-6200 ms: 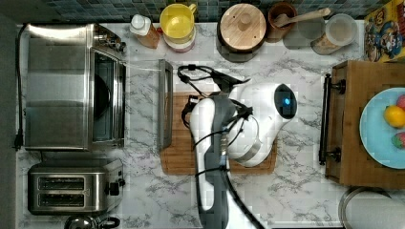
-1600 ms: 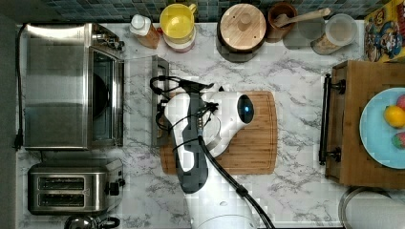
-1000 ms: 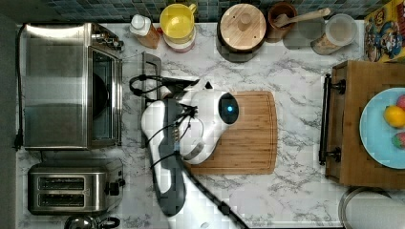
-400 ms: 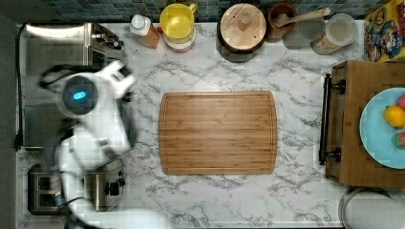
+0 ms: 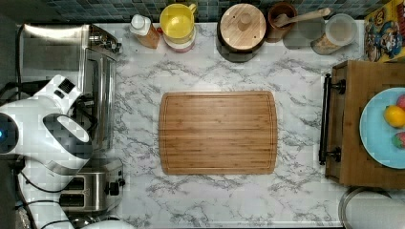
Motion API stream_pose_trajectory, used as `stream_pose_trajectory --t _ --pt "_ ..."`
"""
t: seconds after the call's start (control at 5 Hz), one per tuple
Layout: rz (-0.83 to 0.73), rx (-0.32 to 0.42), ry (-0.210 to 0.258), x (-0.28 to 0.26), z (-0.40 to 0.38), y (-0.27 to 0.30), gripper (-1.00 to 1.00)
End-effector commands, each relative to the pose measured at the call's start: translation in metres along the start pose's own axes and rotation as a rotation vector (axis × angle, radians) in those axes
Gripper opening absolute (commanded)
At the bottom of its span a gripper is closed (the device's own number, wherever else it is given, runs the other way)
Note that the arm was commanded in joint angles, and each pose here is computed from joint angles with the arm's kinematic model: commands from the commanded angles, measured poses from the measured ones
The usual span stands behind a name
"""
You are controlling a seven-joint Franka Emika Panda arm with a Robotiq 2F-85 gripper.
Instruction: Close the oven.
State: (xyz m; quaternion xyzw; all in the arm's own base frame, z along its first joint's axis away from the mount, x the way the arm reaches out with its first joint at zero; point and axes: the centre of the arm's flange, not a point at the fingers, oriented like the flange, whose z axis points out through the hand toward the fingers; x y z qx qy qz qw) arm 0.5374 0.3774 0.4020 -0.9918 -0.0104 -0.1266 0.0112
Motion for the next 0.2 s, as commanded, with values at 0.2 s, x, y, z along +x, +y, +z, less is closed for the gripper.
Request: stream_pose_trajectory --t 0.2 --pt "0.114 0.375 0.187 0.0158 -0.1221 0.0381 -1.0"
